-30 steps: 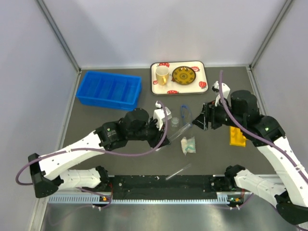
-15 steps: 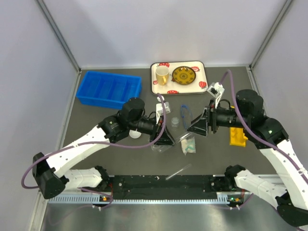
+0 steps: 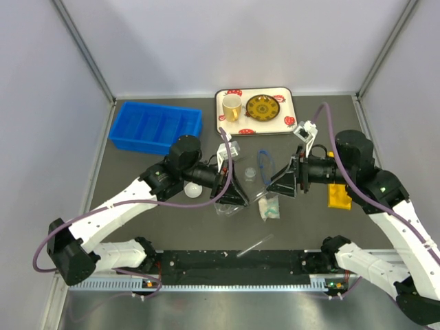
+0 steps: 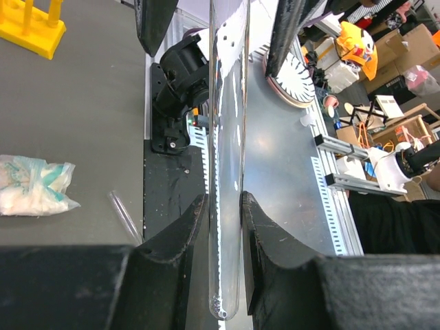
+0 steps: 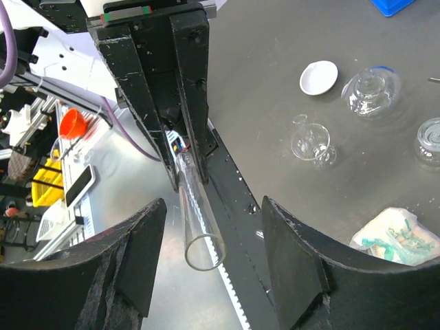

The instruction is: Organize the chemistry lab equipment

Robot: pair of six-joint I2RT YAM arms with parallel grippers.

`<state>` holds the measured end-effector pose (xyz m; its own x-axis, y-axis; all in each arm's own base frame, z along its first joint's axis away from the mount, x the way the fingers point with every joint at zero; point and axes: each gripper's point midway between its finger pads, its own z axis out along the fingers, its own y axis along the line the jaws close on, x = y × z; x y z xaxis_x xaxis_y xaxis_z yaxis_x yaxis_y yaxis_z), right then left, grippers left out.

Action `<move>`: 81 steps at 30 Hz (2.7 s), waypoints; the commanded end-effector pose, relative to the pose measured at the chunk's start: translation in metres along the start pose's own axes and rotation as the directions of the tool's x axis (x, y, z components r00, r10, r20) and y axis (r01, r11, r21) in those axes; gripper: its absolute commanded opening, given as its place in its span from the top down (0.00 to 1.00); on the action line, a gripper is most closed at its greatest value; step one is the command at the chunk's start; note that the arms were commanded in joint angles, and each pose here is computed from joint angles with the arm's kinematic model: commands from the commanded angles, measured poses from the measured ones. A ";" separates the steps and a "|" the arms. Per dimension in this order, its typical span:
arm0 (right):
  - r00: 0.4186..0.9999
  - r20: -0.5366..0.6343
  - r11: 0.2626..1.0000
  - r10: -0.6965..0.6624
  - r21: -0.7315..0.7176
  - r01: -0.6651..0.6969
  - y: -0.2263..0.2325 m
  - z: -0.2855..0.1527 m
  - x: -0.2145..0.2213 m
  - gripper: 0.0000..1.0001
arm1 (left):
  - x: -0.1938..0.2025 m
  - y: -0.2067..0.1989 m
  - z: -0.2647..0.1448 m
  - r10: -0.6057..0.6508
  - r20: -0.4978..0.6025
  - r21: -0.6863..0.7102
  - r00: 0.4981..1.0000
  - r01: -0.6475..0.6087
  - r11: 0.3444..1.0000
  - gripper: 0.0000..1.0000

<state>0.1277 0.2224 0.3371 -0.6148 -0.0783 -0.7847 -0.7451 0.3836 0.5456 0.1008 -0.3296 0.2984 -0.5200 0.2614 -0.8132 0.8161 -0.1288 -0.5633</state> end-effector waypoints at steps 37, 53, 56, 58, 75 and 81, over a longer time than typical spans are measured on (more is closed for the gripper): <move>0.997 0.049 0.974 -0.051 0.225 0.039 -0.031 -0.006 -0.027 0.81 | -0.039 0.054 -0.054 0.063 0.098 -0.568 0.993 0.004 0.823 0.01; 0.972 0.234 0.311 -0.026 0.926 -0.215 -0.187 -0.151 -0.083 0.82 | 0.036 0.058 -0.103 -0.008 0.096 -0.757 0.995 0.078 0.649 0.02; 0.961 0.276 0.180 0.001 0.946 -0.271 -0.210 -0.180 -0.078 0.82 | 0.046 0.057 -0.105 -0.017 0.099 -0.755 0.995 0.086 0.650 0.02; 0.955 0.296 0.111 0.020 0.949 -0.296 -0.223 -0.191 -0.075 0.82 | 0.052 0.055 -0.103 -0.028 0.102 -0.743 0.994 0.095 0.662 0.02; 0.901 0.412 -0.098 0.132 0.910 -0.402 -0.295 -0.234 -0.054 0.85 | 0.068 0.047 -0.096 -0.034 0.031 -0.692 0.999 0.046 0.721 0.03; 0.896 0.420 -0.101 0.143 0.907 -0.409 -0.310 -0.233 -0.051 0.86 | 0.065 0.045 -0.094 -0.030 0.018 -0.683 0.999 0.034 0.730 0.03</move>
<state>0.3160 -0.0974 0.2654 -0.6109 0.3621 -0.7040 0.5370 0.8429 -0.0325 0.1289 -0.2251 0.2243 -0.5739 0.2408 -0.7827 0.7240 0.5958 -0.3476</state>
